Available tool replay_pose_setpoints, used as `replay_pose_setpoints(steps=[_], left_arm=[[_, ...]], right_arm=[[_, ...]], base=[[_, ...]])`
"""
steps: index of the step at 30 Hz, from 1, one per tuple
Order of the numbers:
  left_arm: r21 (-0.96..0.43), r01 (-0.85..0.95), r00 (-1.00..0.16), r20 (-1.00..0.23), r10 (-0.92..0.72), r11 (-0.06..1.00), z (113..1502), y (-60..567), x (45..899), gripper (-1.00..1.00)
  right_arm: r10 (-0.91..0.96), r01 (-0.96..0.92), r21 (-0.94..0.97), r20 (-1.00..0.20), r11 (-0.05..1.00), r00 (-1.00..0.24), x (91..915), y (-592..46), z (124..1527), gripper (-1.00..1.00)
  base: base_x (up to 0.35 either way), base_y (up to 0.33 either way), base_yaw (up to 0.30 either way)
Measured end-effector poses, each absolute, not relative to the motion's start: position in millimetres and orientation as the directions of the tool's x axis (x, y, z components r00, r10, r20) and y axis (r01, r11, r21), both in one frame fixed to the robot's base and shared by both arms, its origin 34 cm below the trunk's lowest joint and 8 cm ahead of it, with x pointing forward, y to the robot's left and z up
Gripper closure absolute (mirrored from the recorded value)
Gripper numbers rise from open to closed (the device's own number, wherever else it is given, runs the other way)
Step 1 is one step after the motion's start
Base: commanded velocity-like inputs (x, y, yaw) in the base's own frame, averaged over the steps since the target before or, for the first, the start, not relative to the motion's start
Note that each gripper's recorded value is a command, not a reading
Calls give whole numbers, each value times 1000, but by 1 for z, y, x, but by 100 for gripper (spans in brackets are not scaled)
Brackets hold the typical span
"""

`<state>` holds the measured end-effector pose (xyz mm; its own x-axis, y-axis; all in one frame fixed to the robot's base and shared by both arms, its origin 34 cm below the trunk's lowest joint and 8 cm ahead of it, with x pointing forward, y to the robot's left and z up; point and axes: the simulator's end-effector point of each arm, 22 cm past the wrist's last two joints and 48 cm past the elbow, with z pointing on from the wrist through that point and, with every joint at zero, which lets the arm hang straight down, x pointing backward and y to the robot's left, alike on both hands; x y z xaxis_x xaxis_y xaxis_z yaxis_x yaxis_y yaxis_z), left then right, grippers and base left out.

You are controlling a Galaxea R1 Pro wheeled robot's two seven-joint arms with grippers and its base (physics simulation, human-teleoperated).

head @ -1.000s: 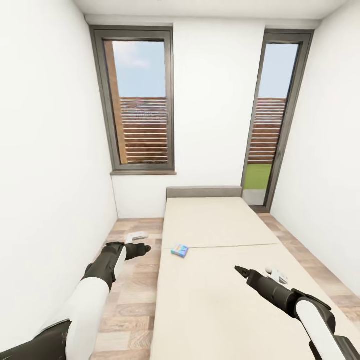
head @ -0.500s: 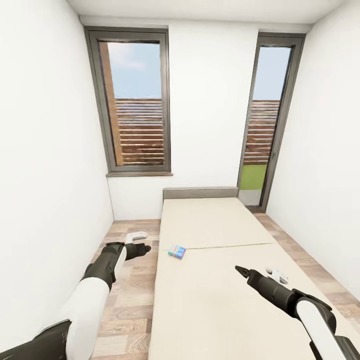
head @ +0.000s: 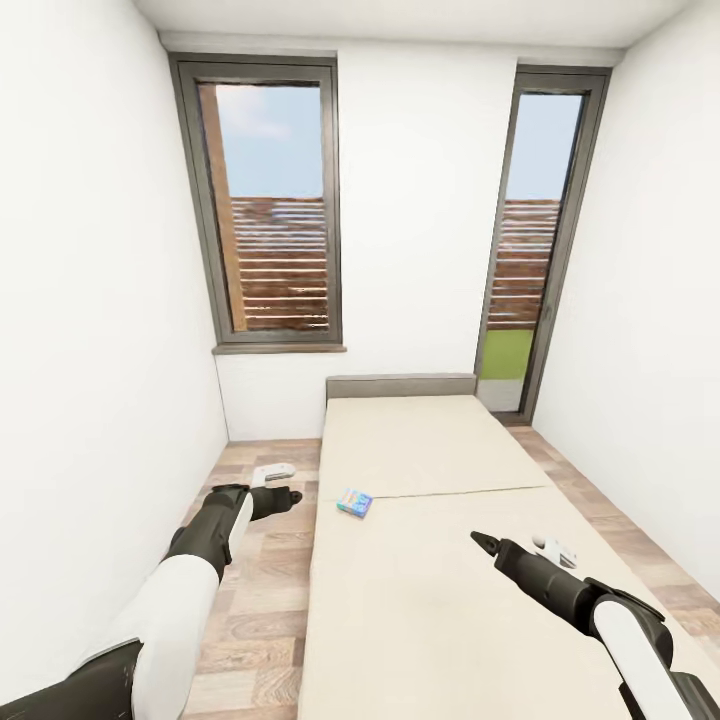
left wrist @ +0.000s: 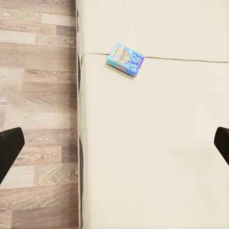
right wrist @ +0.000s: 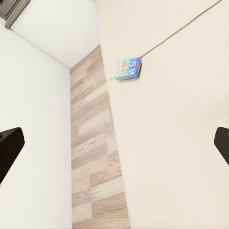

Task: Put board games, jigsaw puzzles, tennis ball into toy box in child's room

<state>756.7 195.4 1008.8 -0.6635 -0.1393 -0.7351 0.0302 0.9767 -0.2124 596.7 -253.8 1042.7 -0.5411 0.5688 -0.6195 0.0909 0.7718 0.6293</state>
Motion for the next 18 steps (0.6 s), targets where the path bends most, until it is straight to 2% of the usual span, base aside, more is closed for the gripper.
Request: replay_pose_setpoints(steps=[9, 18], left_arm=[[-212, 30, -663, -735, -139, 977, 1009, 195, 757, -100], [-212, 32, -659, -739, -139, 977, 1012, 195, 757, -100]], right_arm=[[570, 91, 631, -618, 771, -542, 597, -254, 1043, -100], [571, 87, 633, -619, 769, -539, 596, -253, 1045, -100]], base=[[0, 189, -16], [0, 67, -157]])
